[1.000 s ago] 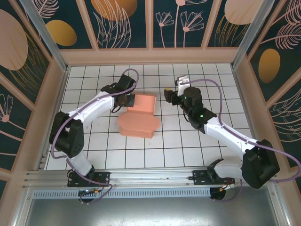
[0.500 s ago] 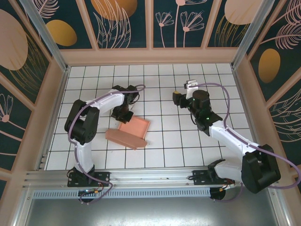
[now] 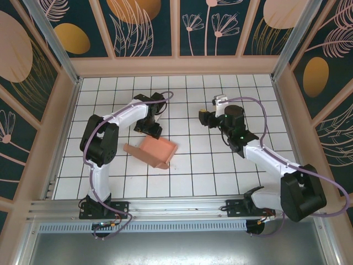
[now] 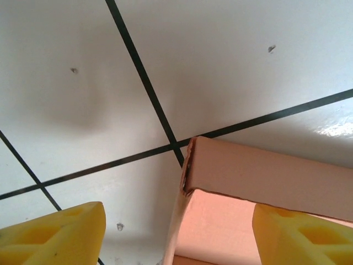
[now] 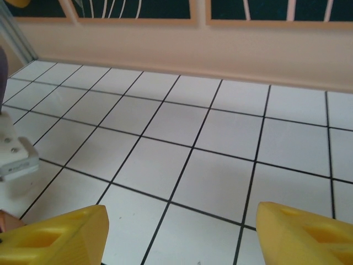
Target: Fold the paper box
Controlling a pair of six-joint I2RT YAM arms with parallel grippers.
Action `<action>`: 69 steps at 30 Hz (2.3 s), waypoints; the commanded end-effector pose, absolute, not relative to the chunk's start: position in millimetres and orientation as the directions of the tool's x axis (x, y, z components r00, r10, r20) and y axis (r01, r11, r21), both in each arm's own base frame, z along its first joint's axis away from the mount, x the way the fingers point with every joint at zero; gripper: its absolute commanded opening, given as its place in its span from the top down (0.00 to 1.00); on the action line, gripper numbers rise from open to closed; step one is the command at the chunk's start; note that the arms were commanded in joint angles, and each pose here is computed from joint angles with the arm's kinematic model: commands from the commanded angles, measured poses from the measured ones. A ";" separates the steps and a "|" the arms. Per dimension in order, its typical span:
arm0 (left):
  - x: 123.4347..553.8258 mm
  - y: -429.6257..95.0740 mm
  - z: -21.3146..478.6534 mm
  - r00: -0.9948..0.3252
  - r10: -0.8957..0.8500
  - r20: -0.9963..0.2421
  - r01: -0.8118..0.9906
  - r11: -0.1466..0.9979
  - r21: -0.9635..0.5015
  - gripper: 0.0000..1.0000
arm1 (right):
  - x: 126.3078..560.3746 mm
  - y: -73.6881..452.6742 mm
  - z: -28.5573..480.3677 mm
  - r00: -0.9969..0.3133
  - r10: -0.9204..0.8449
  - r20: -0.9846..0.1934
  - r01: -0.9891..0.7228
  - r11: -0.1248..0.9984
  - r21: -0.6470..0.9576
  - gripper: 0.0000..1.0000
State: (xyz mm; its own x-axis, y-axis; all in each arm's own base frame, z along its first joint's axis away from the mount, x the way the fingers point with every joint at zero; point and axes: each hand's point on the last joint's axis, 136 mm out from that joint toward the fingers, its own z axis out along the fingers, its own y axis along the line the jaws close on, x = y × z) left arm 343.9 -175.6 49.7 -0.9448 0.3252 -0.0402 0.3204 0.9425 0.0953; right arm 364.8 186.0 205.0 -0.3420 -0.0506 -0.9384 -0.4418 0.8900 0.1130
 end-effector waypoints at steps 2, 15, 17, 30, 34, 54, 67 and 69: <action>374.0 -182.7 103.1 -0.924 0.273 -0.268 0.259 0.962 0.084 0.17 | 363.3 210.9 210.7 -0.328 -0.086 -0.941 -0.536 0.837 0.111 0.29; 396.9 -97.7 188.3 -0.763 -0.145 -0.630 -0.129 0.989 -0.071 0.02 | 347.4 317.8 153.7 -0.428 -0.254 -0.867 -0.661 0.742 0.109 0.29; 391.1 -80.5 190.3 -0.740 -0.201 -0.642 -0.182 0.979 -0.097 0.02 | 346.3 333.7 141.6 -0.446 -0.283 -0.849 -0.669 0.735 0.106 0.29; 373.1 -45.2 201.3 -0.669 -0.288 -0.685 -0.264 0.954 -0.143 0.02 | 351.7 375.6 65.2 -0.565 -0.437 -0.700 -0.668 0.741 0.076 0.28; 378.2 -53.8 213.9 -0.630 -0.307 -0.713 -0.227 0.951 -0.209 0.01 | 363.8 357.3 59.0 -0.607 -0.416 -0.677 -0.592 0.805 0.036 0.28; 378.0 -68.5 235.4 -0.569 -0.279 -0.773 -0.103 0.957 -0.270 0.01 | 348.5 278.8 104.0 -0.493 -0.378 -0.784 -0.692 0.716 0.090 0.28; 346.8 -36.9 239.6 -0.538 -0.291 -0.791 -0.222 0.954 -0.200 0.01 | 325.5 372.9 99.3 -0.042 -0.681 -0.731 -0.994 0.100 -0.036 0.26; 340.9 -31.3 229.4 -0.552 -0.295 -0.780 -0.252 0.951 -0.182 0.02 | 324.7 388.8 88.4 0.010 -0.713 -0.701 -0.998 0.035 -0.051 0.26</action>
State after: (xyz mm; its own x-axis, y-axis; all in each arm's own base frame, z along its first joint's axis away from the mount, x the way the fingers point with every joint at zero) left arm 351.4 -48.3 250.0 -0.5110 -0.2888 -0.8096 -0.1604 0.9574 -0.2402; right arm 351.7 374.9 118.1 -0.0878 -0.6310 -0.7708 -0.9747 0.2141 -0.0642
